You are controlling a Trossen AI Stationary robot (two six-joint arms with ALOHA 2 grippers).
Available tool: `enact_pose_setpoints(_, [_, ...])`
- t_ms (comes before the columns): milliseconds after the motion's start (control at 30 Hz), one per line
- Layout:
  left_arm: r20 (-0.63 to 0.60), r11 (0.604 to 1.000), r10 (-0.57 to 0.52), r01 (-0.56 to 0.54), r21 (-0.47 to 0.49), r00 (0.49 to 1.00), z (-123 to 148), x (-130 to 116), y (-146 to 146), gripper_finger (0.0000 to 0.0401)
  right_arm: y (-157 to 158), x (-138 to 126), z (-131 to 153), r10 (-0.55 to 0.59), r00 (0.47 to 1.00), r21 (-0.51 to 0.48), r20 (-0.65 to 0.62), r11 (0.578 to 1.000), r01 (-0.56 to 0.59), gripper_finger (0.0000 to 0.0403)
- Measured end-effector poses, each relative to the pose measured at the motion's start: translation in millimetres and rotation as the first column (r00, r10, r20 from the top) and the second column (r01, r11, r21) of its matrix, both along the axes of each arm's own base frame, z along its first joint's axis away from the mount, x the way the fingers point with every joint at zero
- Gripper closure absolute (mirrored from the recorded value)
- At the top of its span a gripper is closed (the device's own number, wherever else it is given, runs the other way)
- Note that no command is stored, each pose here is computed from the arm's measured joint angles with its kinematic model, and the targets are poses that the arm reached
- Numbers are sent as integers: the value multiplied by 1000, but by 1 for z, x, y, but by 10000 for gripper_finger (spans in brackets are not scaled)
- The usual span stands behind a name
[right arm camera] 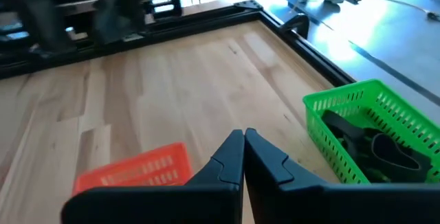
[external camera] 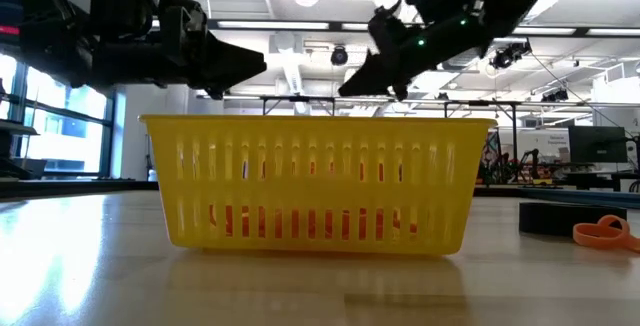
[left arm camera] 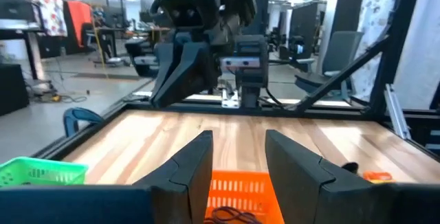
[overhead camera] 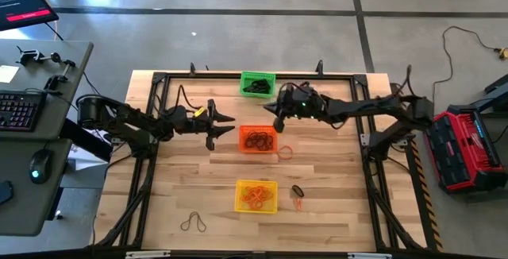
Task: Sort rubber bands into baskets
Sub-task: Put the orange rubber band into the yellow bin
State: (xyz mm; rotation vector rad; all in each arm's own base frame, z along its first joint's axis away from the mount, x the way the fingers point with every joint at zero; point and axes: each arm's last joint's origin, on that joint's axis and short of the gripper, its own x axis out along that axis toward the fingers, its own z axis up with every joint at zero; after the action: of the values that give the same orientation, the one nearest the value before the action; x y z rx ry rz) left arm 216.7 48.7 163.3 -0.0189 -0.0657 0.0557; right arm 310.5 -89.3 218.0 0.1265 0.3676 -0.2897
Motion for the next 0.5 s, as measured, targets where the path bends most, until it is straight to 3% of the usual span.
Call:
enact_pose_setpoints(300, [-39,1000,-9,10,17,999,-2,3,0,353,23,-13,6,36,999,-70,6,997,-36,403])
enact_pose_setpoints(500, [-52,999,-53,53,3,997,-3,3,-1,394,29,-15,12,85,996,-57,13,995,-85,403])
